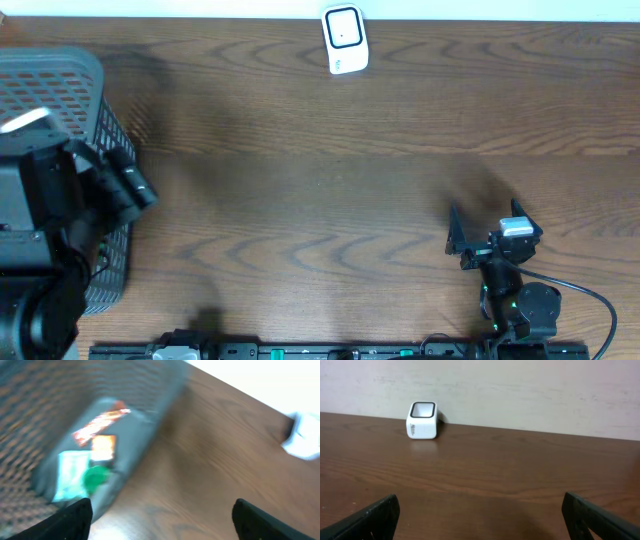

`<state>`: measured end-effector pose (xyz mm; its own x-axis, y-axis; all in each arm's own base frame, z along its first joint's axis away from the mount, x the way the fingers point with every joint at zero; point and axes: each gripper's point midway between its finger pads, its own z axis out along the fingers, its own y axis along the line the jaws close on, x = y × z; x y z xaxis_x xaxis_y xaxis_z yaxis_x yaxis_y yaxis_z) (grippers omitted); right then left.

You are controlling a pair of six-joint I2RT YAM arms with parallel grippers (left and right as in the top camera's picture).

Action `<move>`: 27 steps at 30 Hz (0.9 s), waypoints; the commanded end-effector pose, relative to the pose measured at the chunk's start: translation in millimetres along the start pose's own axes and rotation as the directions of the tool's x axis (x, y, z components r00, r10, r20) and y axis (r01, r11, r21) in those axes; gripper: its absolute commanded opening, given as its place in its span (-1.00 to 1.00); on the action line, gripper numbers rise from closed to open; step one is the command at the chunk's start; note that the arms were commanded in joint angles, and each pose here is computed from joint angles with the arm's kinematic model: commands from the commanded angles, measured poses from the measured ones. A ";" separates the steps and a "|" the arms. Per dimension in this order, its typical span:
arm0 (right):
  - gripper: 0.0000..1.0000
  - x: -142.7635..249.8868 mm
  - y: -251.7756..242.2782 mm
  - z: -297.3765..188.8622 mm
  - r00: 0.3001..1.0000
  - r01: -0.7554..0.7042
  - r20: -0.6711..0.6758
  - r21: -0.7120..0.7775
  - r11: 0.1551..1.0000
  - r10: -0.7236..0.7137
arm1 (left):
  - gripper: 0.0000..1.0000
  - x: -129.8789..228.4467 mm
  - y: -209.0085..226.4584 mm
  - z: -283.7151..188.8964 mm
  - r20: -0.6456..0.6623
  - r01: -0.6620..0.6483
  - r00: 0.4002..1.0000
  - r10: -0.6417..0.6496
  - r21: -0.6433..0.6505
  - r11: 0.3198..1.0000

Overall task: Scan the item barcode
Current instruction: 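Reach the left gripper into the basket and grasp the green-lidded jar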

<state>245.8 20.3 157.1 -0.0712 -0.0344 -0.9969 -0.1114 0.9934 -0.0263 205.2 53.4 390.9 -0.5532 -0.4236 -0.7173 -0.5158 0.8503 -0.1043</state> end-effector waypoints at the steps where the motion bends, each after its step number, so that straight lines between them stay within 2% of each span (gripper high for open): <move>1: 0.98 1.1 -2.3 -0.1 1.000 -0.014 -0.003 0.011 1.000 0.014 | 0.82 -15.9 45.4 -6.1 0.108 0.165 0.984 -0.145 -0.205 0.965; 5: 0.99 1.1 -2.3 -0.1 1.000 -0.014 -0.003 0.011 1.000 0.014 | 0.92 -19.5 79.6 -1.3 0.128 0.269 0.962 -0.240 -0.328 0.905; 6: 0.99 1.1 -2.3 -0.1 1.000 -0.014 -0.003 0.011 1.000 0.014 | 0.92 -19.7 96.9 4.8 0.126 0.323 0.946 -0.298 -0.385 0.865; 9: 0.99 1.1 -2.3 -0.1 1.000 -0.014 -0.003 0.011 1.000 0.014 | 0.93 -22.1 110.7 24.4 0.098 0.412 0.908 -0.408 -0.393 0.822; 10: 0.99 1.1 -2.3 -0.1 1.000 -0.014 -0.003 0.011 1.000 0.014 | 0.93 -22.9 125.6 37.1 0.105 0.491 0.862 -0.497 -0.422 0.762; 13: 0.99 1.1 -2.3 -0.1 1.000 -0.014 -0.003 0.011 1.000 0.014 | 0.93 -18.9 152.2 56.1 0.130 0.593 0.773 -0.620 -0.495 0.635; 15: 0.99 1.1 -2.3 -0.1 1.000 -0.014 -0.003 0.011 1.000 0.014 | 0.93 -13.1 162.7 80.3 0.078 0.605 0.733 -0.676 -0.530 0.595; 17: 0.99 1.1 -2.3 -0.1 1.000 -0.014 -0.003 0.011 1.000 0.014 | 0.93 -5.0 168.4 92.9 0.037 0.582 0.722 -0.691 -0.573 0.578; 23: 0.99 1.1 -2.3 -0.1 1.000 -0.014 -0.003 0.011 1.000 0.014 | 0.93 34.8 182.3 122.2 0.097 0.638 0.553 -0.828 -0.689 0.345; 25: 0.99 1.1 -2.3 -0.1 1.000 -0.014 -0.003 0.011 1.000 0.014 | 0.93 48.0 183.1 134.9 0.092 0.633 0.529 -0.844 -0.705 0.320; 27: 0.98 1.1 -2.3 -0.1 1.000 -0.014 -0.003 0.011 1.000 0.014 | 0.93 59.6 182.5 151.0 0.056 0.617 0.530 -0.846 -0.710 0.340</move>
<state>245.8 20.3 157.1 -0.0712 -0.0344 -0.9969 -0.1114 0.9934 -0.0263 178.3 232.7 249.5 0.1132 -0.9228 -0.3682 -0.9925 -0.1219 0.0003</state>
